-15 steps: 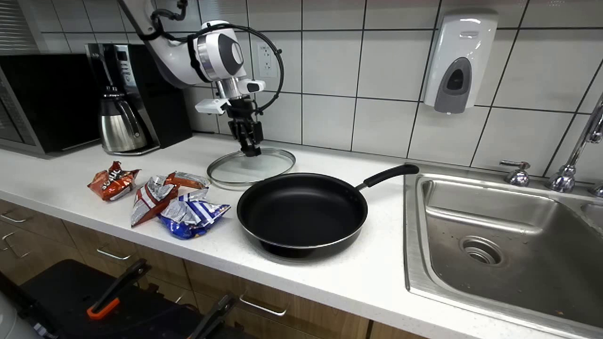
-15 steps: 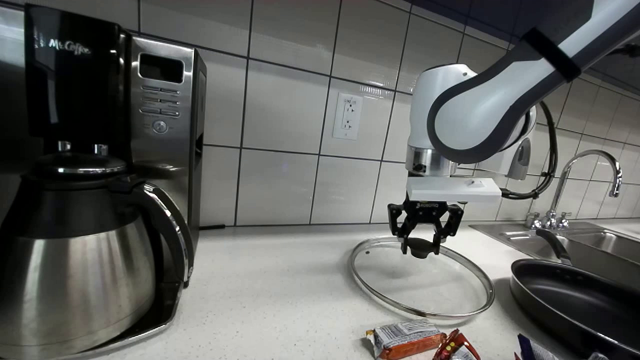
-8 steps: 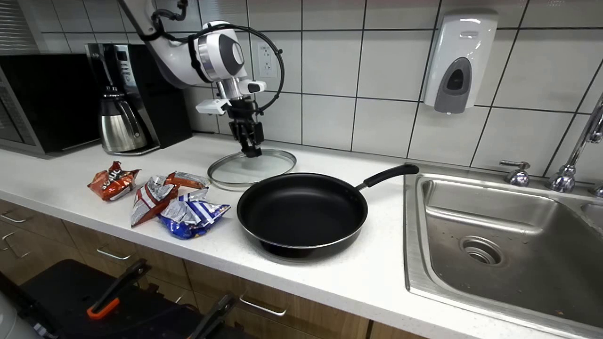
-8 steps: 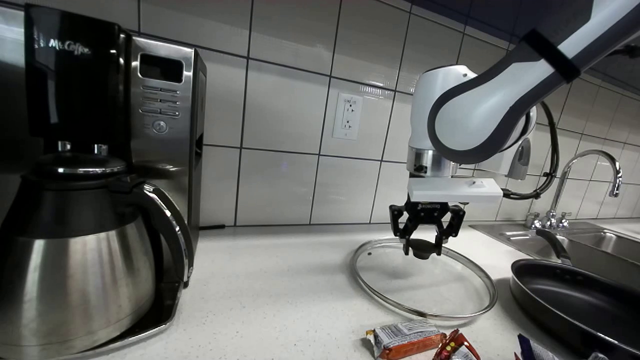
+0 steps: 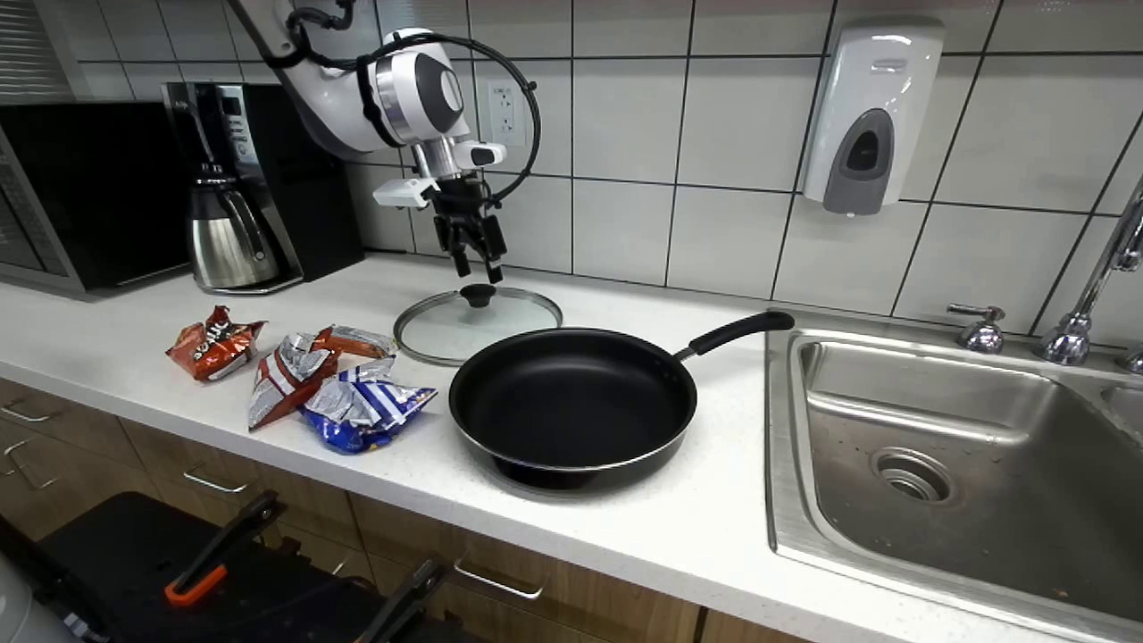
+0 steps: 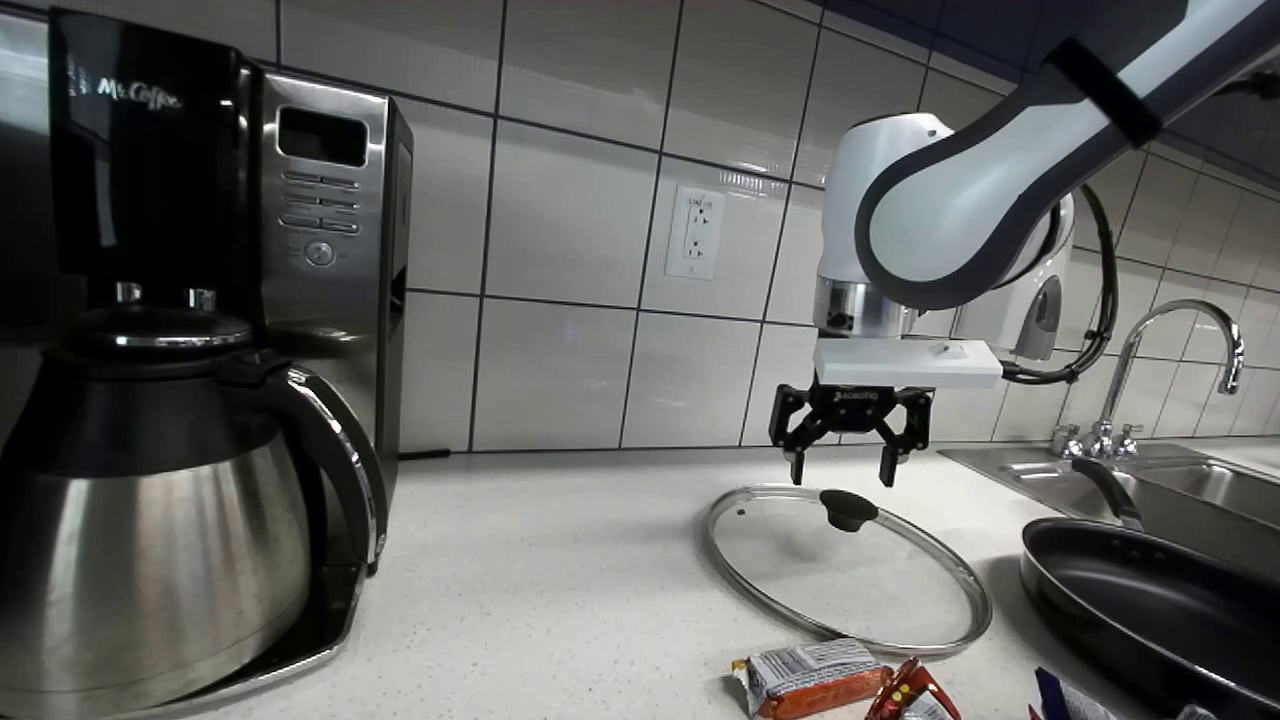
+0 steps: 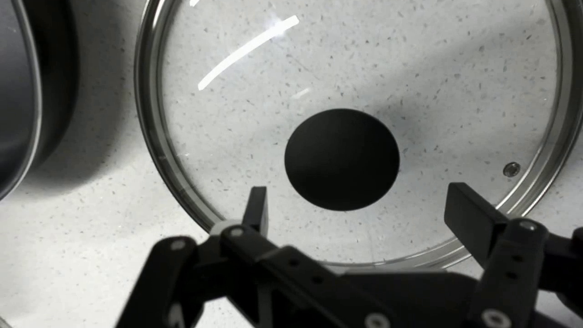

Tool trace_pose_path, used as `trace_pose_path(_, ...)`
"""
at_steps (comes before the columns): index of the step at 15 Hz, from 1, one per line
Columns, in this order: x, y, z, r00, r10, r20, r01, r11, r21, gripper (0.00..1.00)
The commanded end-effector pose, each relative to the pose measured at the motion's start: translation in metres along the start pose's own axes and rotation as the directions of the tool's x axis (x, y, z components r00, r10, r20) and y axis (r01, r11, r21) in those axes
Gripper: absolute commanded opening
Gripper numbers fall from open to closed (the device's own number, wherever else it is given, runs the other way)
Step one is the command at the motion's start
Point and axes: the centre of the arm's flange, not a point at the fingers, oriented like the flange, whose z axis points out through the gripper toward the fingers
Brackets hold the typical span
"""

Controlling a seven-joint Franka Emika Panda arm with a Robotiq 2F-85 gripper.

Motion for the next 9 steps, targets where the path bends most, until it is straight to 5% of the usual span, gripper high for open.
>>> trace_pose_path(1,-0.007,0.0,-0.034,1.0,-0.01,0.005,0.01,1.0,0.008,1.0)
trace_pose_path(9,-0.036,-0.006,-0.09,0.997,-0.079,0.001,0.079,0.997,0.017,1.0)
